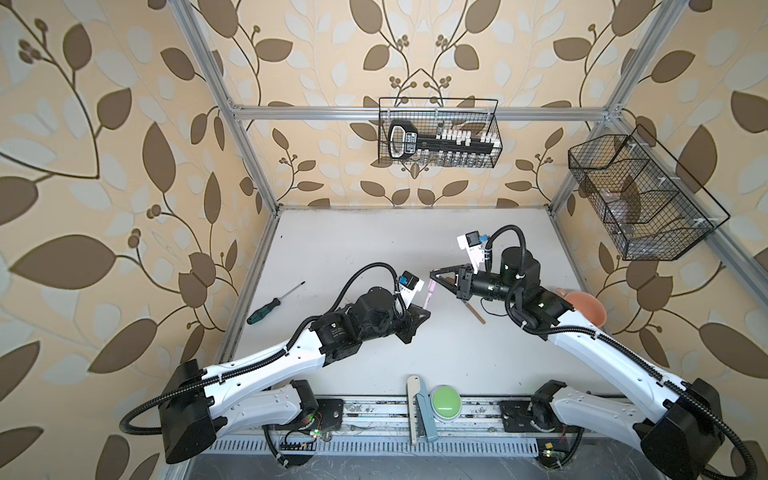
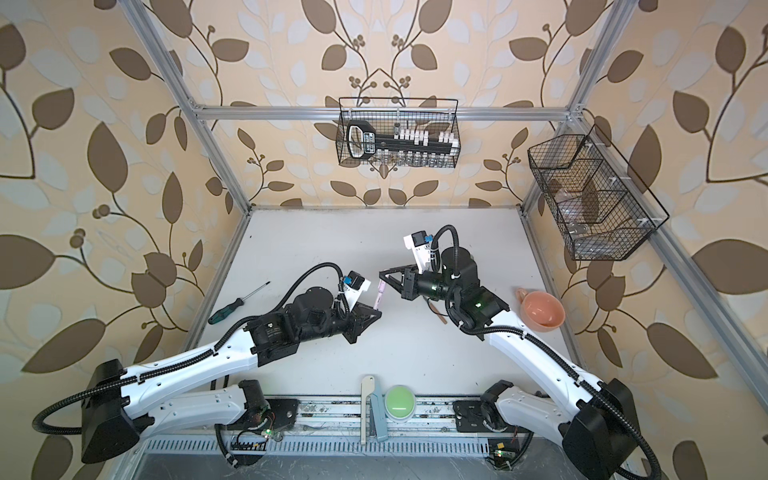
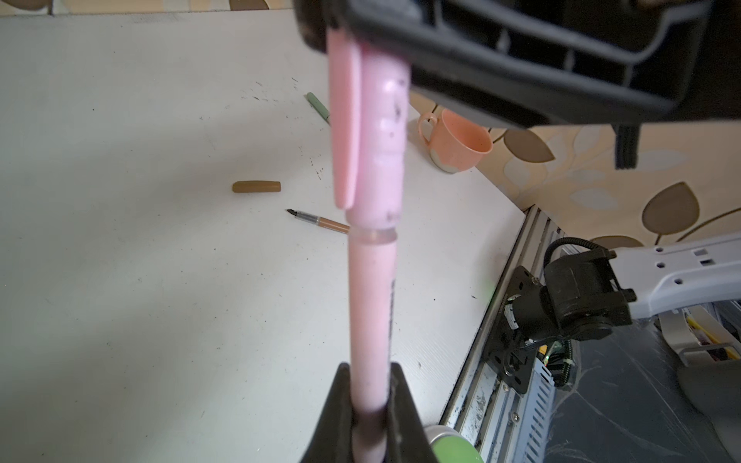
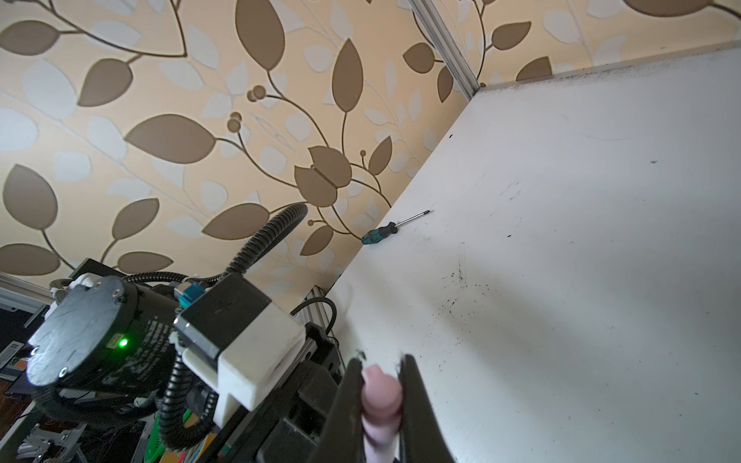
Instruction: Insert the pens into the pen caps
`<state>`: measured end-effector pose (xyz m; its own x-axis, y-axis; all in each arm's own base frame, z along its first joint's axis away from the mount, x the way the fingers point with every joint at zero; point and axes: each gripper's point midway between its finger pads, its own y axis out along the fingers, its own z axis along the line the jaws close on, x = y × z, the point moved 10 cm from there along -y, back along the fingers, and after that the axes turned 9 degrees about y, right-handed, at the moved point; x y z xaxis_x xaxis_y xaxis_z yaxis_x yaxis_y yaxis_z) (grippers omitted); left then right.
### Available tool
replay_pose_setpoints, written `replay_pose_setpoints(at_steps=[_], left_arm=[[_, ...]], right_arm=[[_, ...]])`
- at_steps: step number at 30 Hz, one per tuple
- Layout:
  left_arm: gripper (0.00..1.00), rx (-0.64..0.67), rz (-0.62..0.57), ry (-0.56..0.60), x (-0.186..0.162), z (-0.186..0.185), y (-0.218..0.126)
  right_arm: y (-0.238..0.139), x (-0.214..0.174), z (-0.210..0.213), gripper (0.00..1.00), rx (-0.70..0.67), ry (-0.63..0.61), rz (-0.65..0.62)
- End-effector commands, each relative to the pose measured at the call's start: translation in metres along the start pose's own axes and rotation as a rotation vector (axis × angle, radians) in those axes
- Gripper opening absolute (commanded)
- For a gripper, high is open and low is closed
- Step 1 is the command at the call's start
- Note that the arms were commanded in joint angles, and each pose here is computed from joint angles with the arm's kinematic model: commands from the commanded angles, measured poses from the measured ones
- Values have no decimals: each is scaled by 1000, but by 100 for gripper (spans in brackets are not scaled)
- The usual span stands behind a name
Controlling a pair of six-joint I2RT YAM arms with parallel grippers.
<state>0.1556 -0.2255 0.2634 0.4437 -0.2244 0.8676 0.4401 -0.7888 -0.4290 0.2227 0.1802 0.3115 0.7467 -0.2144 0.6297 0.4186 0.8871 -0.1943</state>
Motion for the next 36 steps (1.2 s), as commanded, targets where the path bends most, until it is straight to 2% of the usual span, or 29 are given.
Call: replay_pose_setpoints(at_steps=[1, 14, 21, 36], left_arm=[[0, 50, -206, 47, 51, -6, -12], [0, 68, -352, 124, 82, -6, -24], [0, 71, -397, 170, 85, -7, -31], [0, 129, -477, 194, 102, 1, -53]], right_arm=[[3, -21, -7, 0, -13, 12, 95], [12, -48, -20, 0, -32, 52, 165], [15, -59, -27, 0, -30, 85, 225], [22, -86, -36, 0, -43, 148, 320]])
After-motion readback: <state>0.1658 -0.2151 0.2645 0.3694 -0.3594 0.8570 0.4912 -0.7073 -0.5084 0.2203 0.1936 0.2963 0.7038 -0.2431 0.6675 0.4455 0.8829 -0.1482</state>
